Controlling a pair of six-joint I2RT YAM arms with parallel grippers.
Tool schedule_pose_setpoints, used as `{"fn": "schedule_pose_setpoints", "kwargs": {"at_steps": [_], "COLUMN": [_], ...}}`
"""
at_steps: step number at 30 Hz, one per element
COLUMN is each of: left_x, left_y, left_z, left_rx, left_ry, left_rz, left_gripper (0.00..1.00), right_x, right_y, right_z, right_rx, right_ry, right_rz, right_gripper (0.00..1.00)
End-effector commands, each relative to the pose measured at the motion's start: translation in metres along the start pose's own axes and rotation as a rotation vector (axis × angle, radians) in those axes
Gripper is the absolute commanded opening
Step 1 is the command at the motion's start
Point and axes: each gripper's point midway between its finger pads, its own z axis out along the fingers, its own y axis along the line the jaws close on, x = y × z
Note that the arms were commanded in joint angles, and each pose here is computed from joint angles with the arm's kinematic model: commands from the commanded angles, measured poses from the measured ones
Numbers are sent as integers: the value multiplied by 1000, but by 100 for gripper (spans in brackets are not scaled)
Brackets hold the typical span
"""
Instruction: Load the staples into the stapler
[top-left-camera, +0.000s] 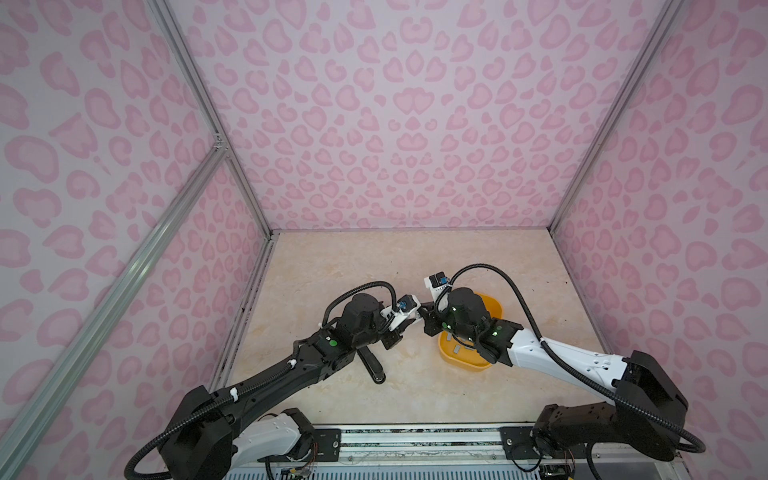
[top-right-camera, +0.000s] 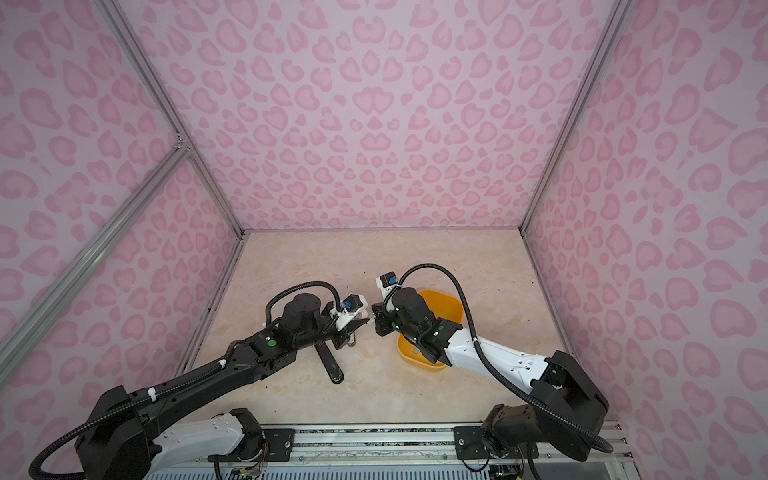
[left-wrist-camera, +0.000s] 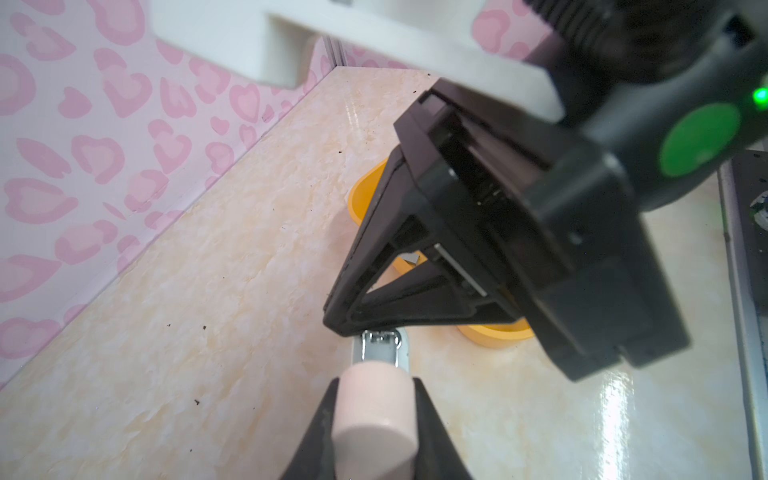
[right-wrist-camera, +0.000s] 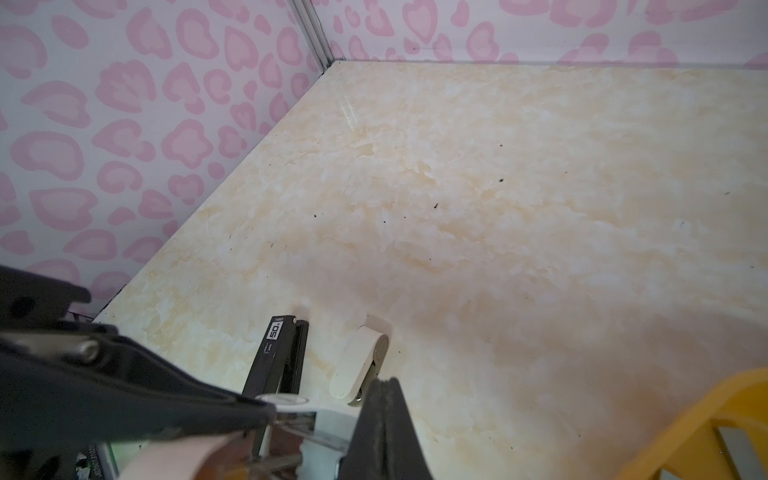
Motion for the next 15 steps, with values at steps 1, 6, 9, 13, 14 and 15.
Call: {"fn": "schedule_pose_setpoints", "kwargs": {"at_steps": [1, 6, 9, 13, 14, 15], "left_x": [-29, -30, -31, -32, -32, -32], "left_y": [5, 5, 6, 6, 6, 6], "left_z": [-5, -6, -7, -9, -9, -9], "left_rx": [-16, -21, -28, -31, -33, -32], "left_ry": [-120, -128, -142, -153, -154, -157], "left_rz": [24, 26, 23, 21, 21, 20], "left_gripper": [4, 4, 3, 4, 4, 4], "right_x": [7, 14, 20, 28, 29, 29], "right_y": [15, 24, 26, 31, 33, 35], "right_z": [6, 15, 23, 31, 33, 33], "right_rx": [-64, -107, -123, -157, -170, -183], "right_ry": [30, 46, 66, 92, 93, 92], "right_rz": [4, 21, 35, 54, 57, 62], "right_gripper": [6, 6, 5, 4, 4, 4]}}
